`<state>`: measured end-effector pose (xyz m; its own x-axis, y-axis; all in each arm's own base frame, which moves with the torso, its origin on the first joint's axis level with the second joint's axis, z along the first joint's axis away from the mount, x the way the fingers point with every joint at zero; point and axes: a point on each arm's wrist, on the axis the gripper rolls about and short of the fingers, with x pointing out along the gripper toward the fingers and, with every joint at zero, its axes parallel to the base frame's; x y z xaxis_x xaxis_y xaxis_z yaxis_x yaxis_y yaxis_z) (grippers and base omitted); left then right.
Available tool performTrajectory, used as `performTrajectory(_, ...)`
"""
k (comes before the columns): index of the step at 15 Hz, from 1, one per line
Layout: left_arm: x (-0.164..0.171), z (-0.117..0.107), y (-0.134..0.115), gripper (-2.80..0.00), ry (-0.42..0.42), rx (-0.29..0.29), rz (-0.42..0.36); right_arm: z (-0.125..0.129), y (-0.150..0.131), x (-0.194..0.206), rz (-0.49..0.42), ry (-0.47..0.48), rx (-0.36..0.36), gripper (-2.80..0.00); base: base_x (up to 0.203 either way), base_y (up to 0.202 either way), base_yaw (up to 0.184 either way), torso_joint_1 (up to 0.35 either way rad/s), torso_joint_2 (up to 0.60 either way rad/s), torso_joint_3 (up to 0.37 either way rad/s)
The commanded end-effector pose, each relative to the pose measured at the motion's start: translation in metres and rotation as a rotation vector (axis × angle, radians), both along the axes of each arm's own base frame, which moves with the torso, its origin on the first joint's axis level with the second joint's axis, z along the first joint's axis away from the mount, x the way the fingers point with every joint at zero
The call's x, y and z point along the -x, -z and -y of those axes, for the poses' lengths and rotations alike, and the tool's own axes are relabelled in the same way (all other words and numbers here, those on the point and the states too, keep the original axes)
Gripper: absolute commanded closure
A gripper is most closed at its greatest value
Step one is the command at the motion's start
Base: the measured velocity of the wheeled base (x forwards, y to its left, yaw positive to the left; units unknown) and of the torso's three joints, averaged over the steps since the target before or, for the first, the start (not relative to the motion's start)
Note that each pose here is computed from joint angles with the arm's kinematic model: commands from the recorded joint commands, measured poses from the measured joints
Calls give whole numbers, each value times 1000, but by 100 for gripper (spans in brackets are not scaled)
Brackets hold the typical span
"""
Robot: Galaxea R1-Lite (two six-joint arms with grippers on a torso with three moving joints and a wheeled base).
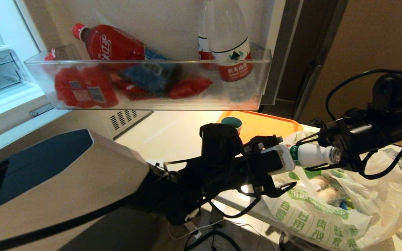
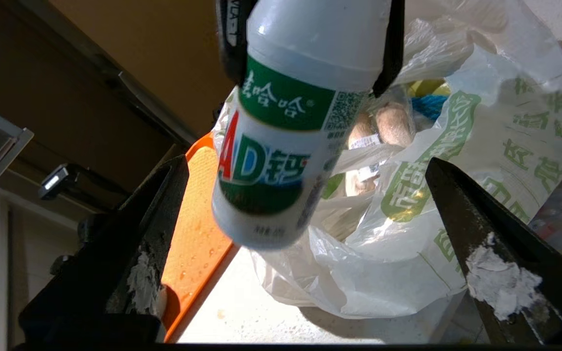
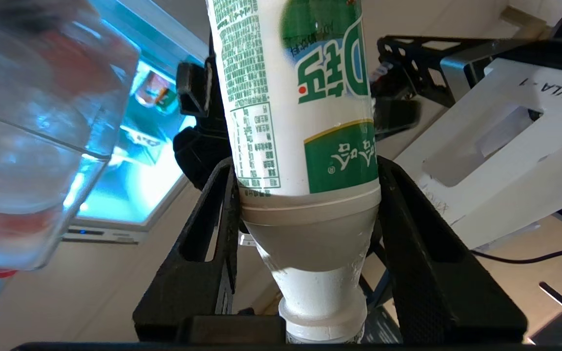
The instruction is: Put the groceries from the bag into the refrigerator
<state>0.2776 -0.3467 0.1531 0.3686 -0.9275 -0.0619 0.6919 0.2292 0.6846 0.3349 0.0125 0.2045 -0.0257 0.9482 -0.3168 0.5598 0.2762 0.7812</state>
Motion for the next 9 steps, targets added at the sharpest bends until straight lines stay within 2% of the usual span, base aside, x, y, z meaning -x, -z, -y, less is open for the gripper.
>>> performTrajectory(1, 1, -1, 2, -280, 1, -8, 12, -2, 0, 1, -11, -3, -8, 0, 0, 0, 0, 0, 0, 0)
performTrajectory(9, 1, -3, -2, -280, -35, -9, 26, -4, 10, -6, -41, -9, -11, 0, 0, 0, 0, 0, 0, 0)
